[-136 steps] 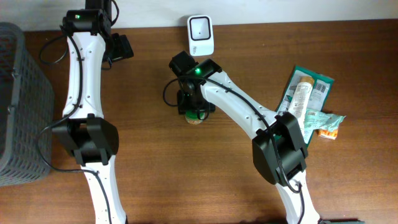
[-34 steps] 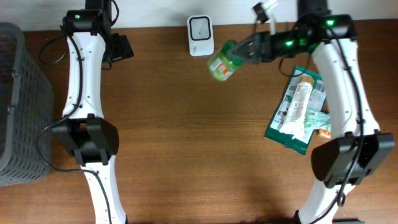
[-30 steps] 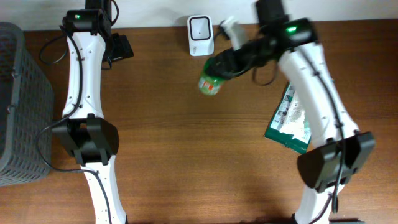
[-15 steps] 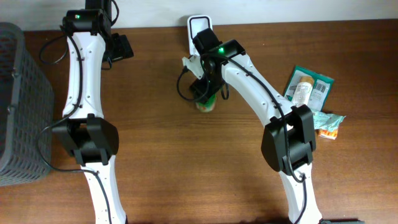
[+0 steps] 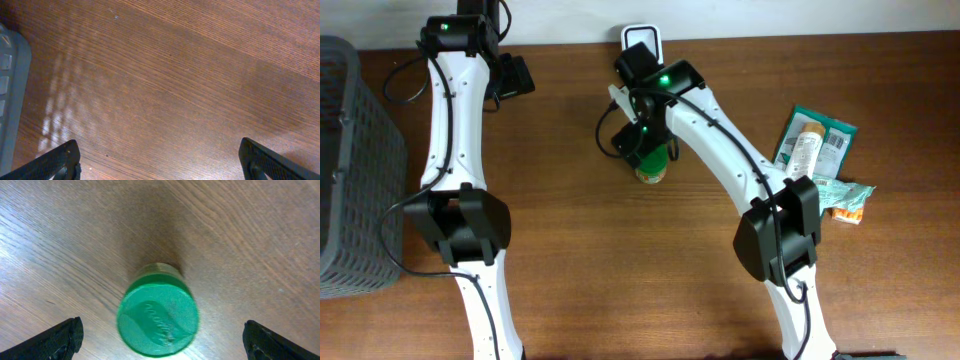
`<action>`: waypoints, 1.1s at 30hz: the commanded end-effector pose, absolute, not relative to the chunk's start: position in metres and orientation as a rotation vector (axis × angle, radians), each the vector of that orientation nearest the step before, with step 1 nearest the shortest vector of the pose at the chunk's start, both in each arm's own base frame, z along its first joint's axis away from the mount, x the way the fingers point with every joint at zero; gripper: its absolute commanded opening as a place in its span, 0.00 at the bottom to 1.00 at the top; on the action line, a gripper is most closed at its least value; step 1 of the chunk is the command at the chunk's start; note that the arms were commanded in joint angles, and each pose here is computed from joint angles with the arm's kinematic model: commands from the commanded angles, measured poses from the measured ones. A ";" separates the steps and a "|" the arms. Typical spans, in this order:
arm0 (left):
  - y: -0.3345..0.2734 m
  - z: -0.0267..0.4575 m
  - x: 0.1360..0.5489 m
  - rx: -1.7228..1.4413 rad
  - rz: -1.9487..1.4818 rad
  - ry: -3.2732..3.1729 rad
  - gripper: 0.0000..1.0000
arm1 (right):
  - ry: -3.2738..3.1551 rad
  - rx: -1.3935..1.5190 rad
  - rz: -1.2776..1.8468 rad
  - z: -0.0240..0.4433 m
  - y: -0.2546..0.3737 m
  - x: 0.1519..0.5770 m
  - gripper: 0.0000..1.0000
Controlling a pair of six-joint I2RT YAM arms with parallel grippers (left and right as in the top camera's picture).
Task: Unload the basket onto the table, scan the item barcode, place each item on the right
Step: 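Set the jar back down below the scanner with the right gripper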
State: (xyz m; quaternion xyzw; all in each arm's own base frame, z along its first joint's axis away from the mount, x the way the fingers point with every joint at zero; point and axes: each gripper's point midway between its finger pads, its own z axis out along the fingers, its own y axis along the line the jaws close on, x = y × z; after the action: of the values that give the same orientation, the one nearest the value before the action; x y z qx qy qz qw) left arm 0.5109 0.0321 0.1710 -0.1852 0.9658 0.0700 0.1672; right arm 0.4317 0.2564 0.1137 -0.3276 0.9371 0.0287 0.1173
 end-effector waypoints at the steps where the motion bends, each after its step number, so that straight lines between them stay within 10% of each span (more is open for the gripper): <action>1: 0.038 0.175 0.511 -0.536 0.222 2.734 0.99 | 2.766 -0.852 0.070 0.121 0.255 0.433 0.99; 13: 0.038 0.175 0.511 -0.536 0.222 2.734 0.99 | 2.860 0.153 0.050 0.109 0.241 0.448 0.95; 33: 0.038 0.175 0.511 -0.536 0.222 2.734 0.99 | 3.010 0.102 0.064 0.052 0.252 0.436 0.89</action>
State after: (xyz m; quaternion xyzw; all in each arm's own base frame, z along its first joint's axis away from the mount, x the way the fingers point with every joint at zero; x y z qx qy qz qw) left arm 0.5109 0.0321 0.1710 -0.1852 0.9658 0.0700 0.1672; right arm 0.4382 0.2520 0.0591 0.0452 0.9958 0.0238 0.0758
